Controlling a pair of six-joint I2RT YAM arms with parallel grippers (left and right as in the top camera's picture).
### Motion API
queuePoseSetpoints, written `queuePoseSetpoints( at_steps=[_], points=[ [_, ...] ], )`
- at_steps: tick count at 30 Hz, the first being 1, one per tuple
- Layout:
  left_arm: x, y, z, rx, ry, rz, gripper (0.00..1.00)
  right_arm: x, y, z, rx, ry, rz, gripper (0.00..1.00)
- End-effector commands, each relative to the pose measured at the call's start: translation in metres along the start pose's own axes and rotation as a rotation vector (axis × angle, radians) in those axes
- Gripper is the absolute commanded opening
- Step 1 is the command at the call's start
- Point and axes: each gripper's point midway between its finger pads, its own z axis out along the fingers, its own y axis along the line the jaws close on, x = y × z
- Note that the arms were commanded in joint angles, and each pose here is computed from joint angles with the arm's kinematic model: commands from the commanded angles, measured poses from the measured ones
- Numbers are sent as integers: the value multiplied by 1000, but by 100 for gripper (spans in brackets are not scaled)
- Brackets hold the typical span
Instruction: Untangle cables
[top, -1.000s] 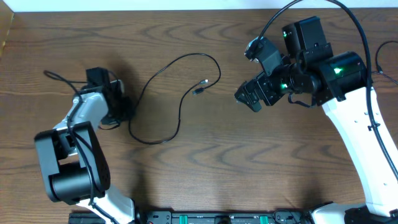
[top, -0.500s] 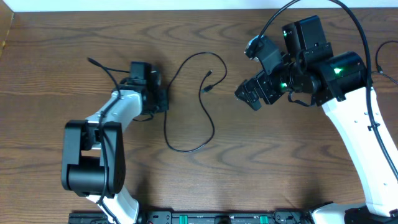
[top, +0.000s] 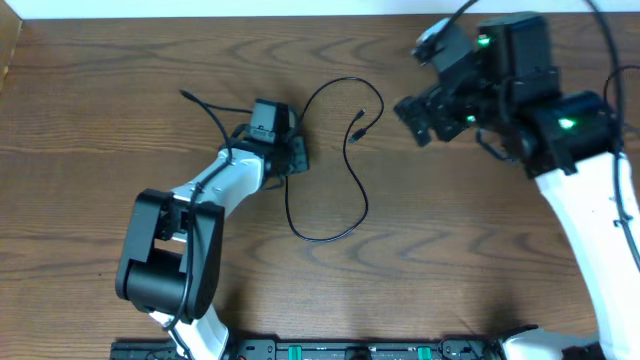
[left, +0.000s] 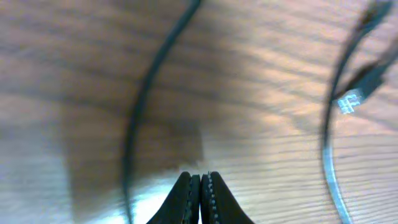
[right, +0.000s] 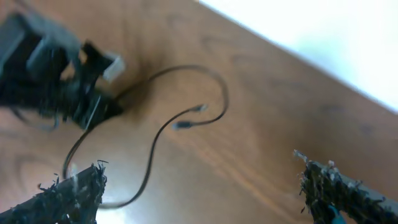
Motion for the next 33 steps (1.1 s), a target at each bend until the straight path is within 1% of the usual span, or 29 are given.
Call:
queuePoseSetpoints(
  at_steps=[1,5,8,12,14,16,20,25,27,29,33],
  points=[
    [2,-16,7,28,-4,-18,8,-13,-13,-35,63,-92,12,99],
    [-2,-29,15,42,-5,6,8,-17,-18,-61,95,-145,16,99],
    [3,-34,23,66,30,6,7,-17,-17,-74,108,-163,15,99],
    [-2,-37,14,64,43,10,8,-6,-17,-70,107,-115,28,99],
    [-11,-42,3,61,45,8,8,4,-16,-59,90,-63,51,99],
    [-19,-51,-11,72,58,52,8,16,-15,-45,67,3,103,99],
    [-25,-60,-36,56,111,101,8,40,0,-17,-38,138,156,99],
    [-32,-68,-77,21,171,174,8,83,26,19,-129,371,167,99],
    [-41,-67,-97,-21,143,182,8,102,41,34,-163,462,170,99],
    [-54,-68,-124,-52,83,197,8,124,57,52,-185,547,195,99],
    [-70,-79,-182,-40,-59,266,8,166,89,84,-200,662,253,99]
  ],
)
